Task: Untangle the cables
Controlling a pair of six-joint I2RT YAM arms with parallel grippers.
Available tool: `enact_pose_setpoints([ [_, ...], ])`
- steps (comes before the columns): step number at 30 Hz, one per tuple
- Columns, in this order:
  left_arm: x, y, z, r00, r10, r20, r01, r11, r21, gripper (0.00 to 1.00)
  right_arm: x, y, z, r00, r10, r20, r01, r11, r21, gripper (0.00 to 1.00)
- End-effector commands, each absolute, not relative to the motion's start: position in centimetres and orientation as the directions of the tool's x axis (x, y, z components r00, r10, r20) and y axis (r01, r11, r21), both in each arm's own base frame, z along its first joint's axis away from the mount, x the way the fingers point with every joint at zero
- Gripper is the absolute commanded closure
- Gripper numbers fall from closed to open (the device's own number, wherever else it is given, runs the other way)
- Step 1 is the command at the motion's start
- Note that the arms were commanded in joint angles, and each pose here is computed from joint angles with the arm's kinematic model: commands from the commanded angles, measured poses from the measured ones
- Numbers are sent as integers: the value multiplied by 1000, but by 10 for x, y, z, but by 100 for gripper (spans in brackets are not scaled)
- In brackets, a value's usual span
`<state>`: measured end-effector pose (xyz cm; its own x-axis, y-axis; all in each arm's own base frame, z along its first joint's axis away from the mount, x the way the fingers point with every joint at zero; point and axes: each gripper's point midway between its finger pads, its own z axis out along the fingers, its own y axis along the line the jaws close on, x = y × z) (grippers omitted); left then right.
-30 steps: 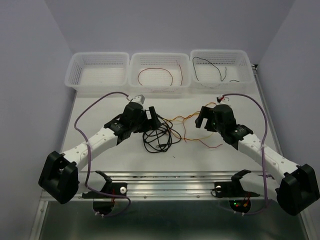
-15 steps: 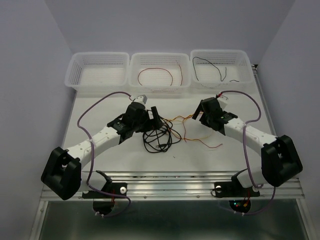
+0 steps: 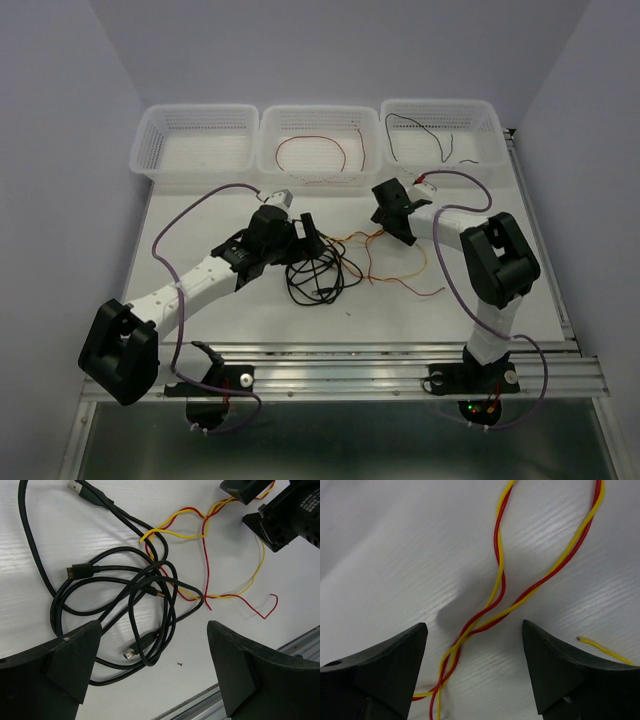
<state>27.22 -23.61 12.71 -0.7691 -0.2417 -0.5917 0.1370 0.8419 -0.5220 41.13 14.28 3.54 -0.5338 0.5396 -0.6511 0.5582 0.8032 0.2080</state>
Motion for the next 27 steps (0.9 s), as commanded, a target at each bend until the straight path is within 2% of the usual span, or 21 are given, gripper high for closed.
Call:
enact_pose_setpoints([
  [1,272,-236,144,-734,-252,-630,170,831,-530,1,433,140,39,-475,546,-690,597,776,203,22],
  [3,272,-232,144,-731,-258,-632,159,836,-525,1,433,139,32,-482,539,-691,602,776,186,33],
  [4,272,-231,147,-725,-265,-635,156,836,-527,1,433,135,28,-478,531,-699,612,773,169,46],
  [5,271,-229,147,-725,-268,-635,149,838,-525,1,432,134,26,-478,526,-703,615,772,161,54],
  [7,271,-228,151,-716,-275,-642,151,836,-527,1,432,129,27,-477,507,-718,615,776,141,88],
  [8,271,-228,153,-714,-276,-643,152,836,-528,1,433,128,30,-474,495,-728,611,780,132,99],
  [11,271,-228,161,-706,-281,-650,160,831,-532,1,441,121,49,-480,414,-773,575,814,78,99],
  [14,270,-227,170,-694,-287,-660,173,824,-539,1,450,117,91,-442,339,-831,518,853,72,99],
  [15,269,-227,171,-693,-287,-661,177,822,-542,1,451,118,122,-396,339,-854,489,864,116,99],
  [17,267,-227,178,-683,-294,-668,189,813,-551,1,453,122,155,-360,280,-890,387,913,131,99],
  [18,266,-227,182,-677,-299,-673,199,806,-558,1,454,133,198,-301,269,-915,274,943,187,99],
  [20,264,-229,188,-670,-297,-680,227,791,-569,1,445,152,229,-270,256,-928,103,966,237,99],
  [22,262,-231,196,-659,-301,-690,250,777,-578,1,429,154,289,-148,266,-952,-17,962,271,99],
  [26,261,-232,207,-637,-309,-706,281,760,-586,1,397,176,363,-67,277,-959,-225,932,285,99],
  [27,262,-232,212,-627,-310,-714,291,757,-584,1,387,189,395,-41,298,-954,-325,898,295,99],
])
